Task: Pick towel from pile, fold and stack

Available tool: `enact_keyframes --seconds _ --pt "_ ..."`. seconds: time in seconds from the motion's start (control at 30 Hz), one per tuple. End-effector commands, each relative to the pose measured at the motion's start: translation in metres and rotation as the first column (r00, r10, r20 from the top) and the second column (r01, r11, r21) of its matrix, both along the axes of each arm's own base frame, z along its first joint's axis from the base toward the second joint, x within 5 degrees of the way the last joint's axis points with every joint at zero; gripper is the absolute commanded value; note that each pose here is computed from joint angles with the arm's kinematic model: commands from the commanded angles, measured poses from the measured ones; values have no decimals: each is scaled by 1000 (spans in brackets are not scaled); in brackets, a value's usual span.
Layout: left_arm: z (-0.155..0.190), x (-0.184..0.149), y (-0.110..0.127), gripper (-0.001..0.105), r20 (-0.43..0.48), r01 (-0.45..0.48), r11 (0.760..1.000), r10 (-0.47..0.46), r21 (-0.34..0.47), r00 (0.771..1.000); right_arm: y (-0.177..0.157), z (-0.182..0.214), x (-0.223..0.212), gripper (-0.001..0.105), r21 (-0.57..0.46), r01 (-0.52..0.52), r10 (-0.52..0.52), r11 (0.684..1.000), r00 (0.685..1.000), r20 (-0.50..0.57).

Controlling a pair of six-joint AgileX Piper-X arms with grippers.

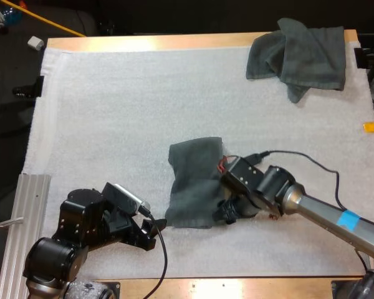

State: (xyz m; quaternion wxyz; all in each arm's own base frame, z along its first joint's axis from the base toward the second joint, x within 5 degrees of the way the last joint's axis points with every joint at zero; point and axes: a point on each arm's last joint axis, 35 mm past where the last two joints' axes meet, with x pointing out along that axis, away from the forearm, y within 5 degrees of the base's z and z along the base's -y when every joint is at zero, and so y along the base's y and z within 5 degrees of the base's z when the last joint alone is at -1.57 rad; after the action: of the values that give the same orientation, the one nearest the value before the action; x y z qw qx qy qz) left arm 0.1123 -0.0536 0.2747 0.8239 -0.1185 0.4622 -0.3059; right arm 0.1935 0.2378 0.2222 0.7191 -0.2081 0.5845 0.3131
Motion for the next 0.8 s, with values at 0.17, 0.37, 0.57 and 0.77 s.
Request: enact_keyframes --seconds 0.17,0.37,0.57,0.77 --pt "1 -1 0 68 -3 8 1000 -8 0 1000 -6 -47 -14 61 102 85 -79 991 995 -62" --pt "0 0 0 68 -12 3 1000 -3 0 1000 -10 -60 -13 60 170 138 -121 976 987 -110" --pt "-1 0 0 68 -14 6 1000 -6 -1 1000 -3 -79 -8 59 204 198 -171 959 975 -144" --pt "0 -1 0 68 -16 6 1000 -6 -3 1000 2 -94 -3 51 202 242 -208 949 962 -177"
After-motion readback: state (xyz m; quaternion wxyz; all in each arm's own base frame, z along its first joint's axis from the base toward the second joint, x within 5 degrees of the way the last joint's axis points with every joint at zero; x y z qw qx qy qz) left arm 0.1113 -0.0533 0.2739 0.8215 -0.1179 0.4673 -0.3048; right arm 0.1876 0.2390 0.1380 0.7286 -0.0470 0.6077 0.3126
